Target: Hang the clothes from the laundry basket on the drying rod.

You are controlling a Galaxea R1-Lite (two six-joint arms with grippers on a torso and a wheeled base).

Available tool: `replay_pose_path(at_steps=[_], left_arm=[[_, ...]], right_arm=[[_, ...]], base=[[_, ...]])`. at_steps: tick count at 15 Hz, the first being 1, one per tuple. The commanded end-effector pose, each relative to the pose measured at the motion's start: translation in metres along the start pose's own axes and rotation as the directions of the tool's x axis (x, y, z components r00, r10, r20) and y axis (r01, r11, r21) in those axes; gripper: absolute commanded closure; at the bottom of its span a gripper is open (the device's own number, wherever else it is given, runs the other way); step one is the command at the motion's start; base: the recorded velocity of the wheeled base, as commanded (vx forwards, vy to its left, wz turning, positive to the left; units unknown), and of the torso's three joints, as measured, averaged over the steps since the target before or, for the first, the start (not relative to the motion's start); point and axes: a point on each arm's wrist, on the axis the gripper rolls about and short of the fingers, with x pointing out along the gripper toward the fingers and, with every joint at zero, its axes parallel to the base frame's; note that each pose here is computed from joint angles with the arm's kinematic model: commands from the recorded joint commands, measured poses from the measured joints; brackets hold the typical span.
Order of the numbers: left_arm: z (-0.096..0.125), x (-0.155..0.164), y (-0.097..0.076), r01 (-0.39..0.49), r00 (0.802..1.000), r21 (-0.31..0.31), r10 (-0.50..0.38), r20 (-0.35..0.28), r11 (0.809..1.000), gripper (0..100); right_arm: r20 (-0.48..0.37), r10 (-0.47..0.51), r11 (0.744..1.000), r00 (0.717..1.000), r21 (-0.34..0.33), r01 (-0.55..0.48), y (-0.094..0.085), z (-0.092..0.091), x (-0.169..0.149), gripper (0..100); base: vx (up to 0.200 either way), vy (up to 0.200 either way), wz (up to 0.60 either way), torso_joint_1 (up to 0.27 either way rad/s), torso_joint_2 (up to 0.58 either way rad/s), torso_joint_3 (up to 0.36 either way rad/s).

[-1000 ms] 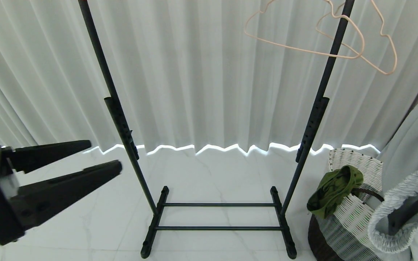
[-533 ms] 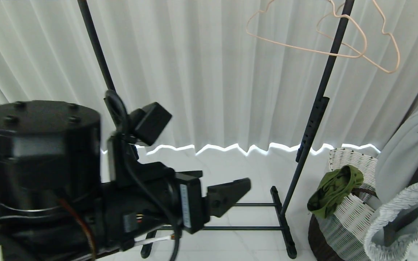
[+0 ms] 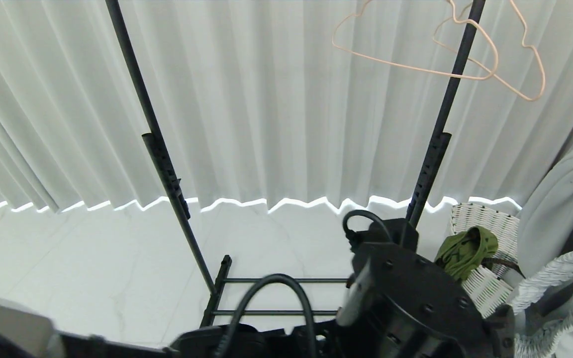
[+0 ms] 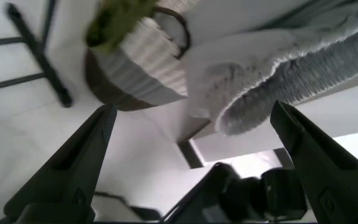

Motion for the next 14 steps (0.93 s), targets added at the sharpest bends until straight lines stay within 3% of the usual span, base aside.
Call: replay_pose_path(at_steps=[1,5,8,9,12,14], left_arm=[[-0.028,0.044,-0.001,-0.005,0.999,0.004,0.005,-0.036,1.000,0],[-0.032,0.064,-0.002,-0.028,1.000,-0.010,0.028,-0.006,1.000,0],[-0.042,0.072,0.010,-0.074,0.997,-0.003,0.074,-0.025,0.997,0],[-0.046,0.070,0.013,-0.083,0.996,0.004,0.083,-0.038,0.997,100],[-0.052,0.063,0.020,-0.116,0.992,0.017,0.117,-0.056,0.993,100],[-0.049,0.058,0.019,-0.158,0.987,0.036,0.158,-0.017,0.987,100]], right_arm=[[0.011,0.019,1.000,1.000,-0.001,-0.019,0.000,0.001,-0.002,100],[0.026,0.075,0.997,0.997,-0.003,-0.075,0.002,0.001,-0.001,100],[0.033,0.078,0.997,0.996,-0.003,-0.078,0.001,0.002,-0.002,100],[0.035,0.076,0.997,0.997,-0.003,-0.076,0.001,0.001,-0.004,100],[0.042,0.074,0.997,0.996,-0.004,-0.074,0.001,0.002,-0.005,100],[0.036,0.066,0.998,0.997,-0.002,-0.066,0.001,0.001,-0.006,100]], base=[[0.000,0.000,0.00,0.000,0.00,0.000],[0.000,0.000,0.00,0.000,0.00,0.000],[0.000,0.000,0.00,0.000,0.00,0.000],[0.000,0.000,0.00,0.000,0.00,0.000],[0.000,0.000,0.00,0.000,0.00,0.000],[0.000,0.000,0.00,0.000,0.00,0.000]])
